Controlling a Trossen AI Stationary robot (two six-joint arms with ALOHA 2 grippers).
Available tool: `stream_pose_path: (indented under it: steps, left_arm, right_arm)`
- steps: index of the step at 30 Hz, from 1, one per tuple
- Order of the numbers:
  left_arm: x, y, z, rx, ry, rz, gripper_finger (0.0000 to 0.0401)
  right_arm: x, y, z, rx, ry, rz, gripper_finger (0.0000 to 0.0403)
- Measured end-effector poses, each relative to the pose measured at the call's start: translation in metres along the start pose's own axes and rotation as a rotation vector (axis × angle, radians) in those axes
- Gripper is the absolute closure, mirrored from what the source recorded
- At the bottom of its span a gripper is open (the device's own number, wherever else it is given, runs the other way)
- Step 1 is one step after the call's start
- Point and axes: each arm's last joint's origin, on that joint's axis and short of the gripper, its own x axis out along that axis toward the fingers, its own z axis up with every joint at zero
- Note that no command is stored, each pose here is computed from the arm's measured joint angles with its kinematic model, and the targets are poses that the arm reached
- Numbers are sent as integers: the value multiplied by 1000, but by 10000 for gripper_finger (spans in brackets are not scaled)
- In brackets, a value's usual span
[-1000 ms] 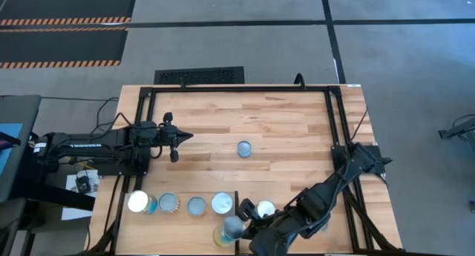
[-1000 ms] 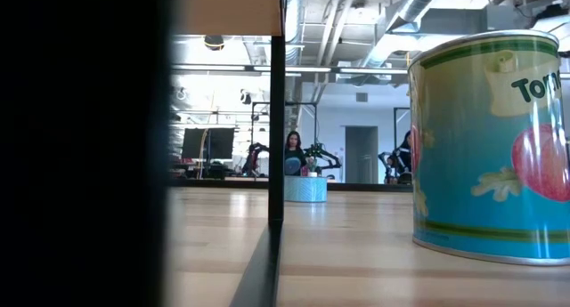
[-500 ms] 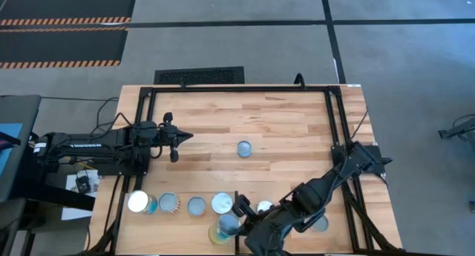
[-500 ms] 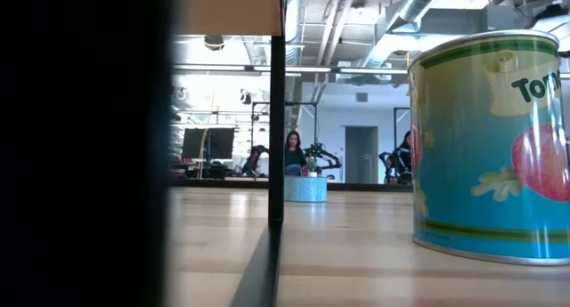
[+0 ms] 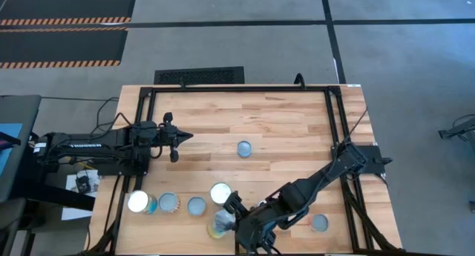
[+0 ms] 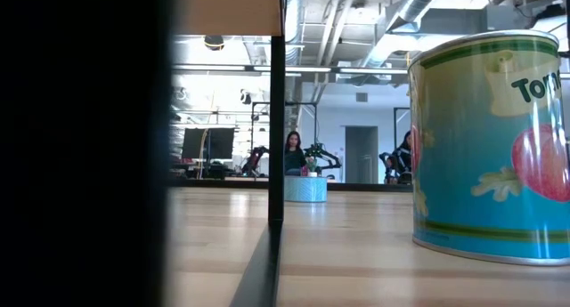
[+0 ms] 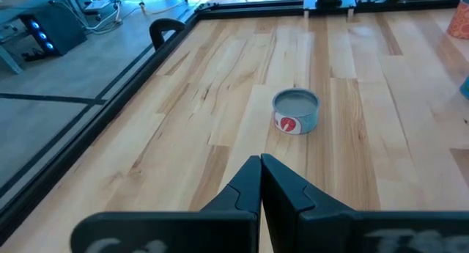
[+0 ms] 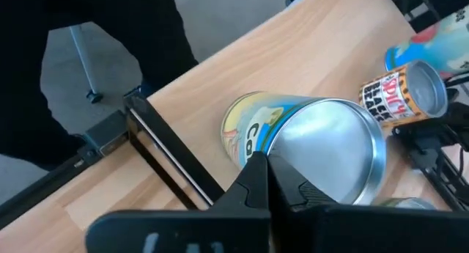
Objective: Pick and place cans onto a shelf
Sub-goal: Put the canned carrots on the shelf, then put the canned tuna on the shelf
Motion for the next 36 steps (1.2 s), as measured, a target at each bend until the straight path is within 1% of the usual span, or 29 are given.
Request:
stream_pose_path:
  steps: [3,12,25,30,34,36]
  left_arm:
    - [0,0,0,-1,-1,0,401]
    - [0,0,0,-2,-3,0,401]
    - [0,0,0,-2,0,0,401]
    - [0,0,0,-2,0,0,401]
    - [0,0,0,-3,0,-2,401]
    - [0,0,0,-3,-1,-14,401]
  right_arm:
    - [0,0,1,0,-8,1,396]
    - [-2,-1,2,29,-16,-10,361]
    - [-2,-6,2,86,-18,-42,354]
    - [-2,-8,4,108,-46,-54,332]
    - [-3,-5,7,104,-64,-54,312]
    - [-8,-2,9,105,-67,-48,309]
